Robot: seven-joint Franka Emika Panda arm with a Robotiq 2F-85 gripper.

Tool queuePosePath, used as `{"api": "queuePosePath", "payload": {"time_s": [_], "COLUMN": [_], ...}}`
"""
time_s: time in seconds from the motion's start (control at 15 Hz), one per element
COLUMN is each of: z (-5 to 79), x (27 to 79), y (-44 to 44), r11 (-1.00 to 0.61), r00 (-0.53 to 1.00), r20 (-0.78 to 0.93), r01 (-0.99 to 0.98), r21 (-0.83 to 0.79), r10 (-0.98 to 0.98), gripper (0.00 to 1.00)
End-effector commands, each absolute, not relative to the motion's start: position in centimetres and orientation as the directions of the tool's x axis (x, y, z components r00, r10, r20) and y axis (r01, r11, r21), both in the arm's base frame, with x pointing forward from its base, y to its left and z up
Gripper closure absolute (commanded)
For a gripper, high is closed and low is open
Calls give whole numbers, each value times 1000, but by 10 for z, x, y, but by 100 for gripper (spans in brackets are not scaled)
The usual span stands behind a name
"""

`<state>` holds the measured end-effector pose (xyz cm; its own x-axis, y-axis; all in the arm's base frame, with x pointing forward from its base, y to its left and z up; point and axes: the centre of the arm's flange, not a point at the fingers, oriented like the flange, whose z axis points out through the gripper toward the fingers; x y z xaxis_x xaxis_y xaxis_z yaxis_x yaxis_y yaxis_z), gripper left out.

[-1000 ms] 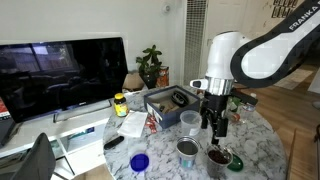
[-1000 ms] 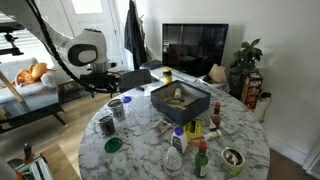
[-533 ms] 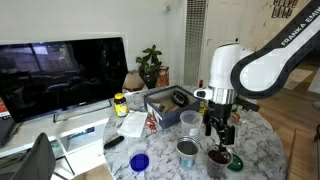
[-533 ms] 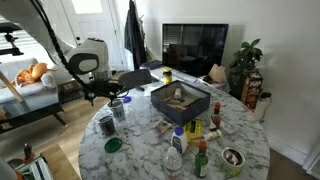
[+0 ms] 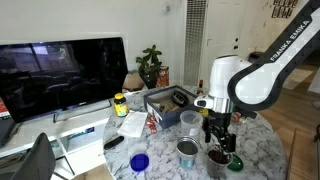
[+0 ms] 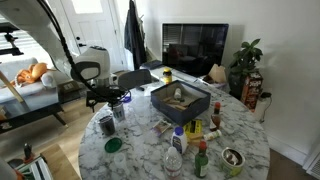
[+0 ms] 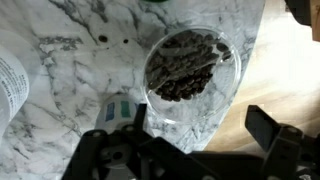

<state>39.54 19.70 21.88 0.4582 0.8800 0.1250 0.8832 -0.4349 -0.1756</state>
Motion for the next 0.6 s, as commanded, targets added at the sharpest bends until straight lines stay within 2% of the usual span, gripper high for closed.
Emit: {"api": "queuePosePath", "payload": {"time_s": [0.0,0.53], "z": [198,195], "x": [393,403], "y": [195,195], "r11": [-406,-418], "r00": [430,431], "r20": [130,173], "r01": [897,902], "r21": [-174,-107], "r10": [894,886], "gripper": [0,0]}}
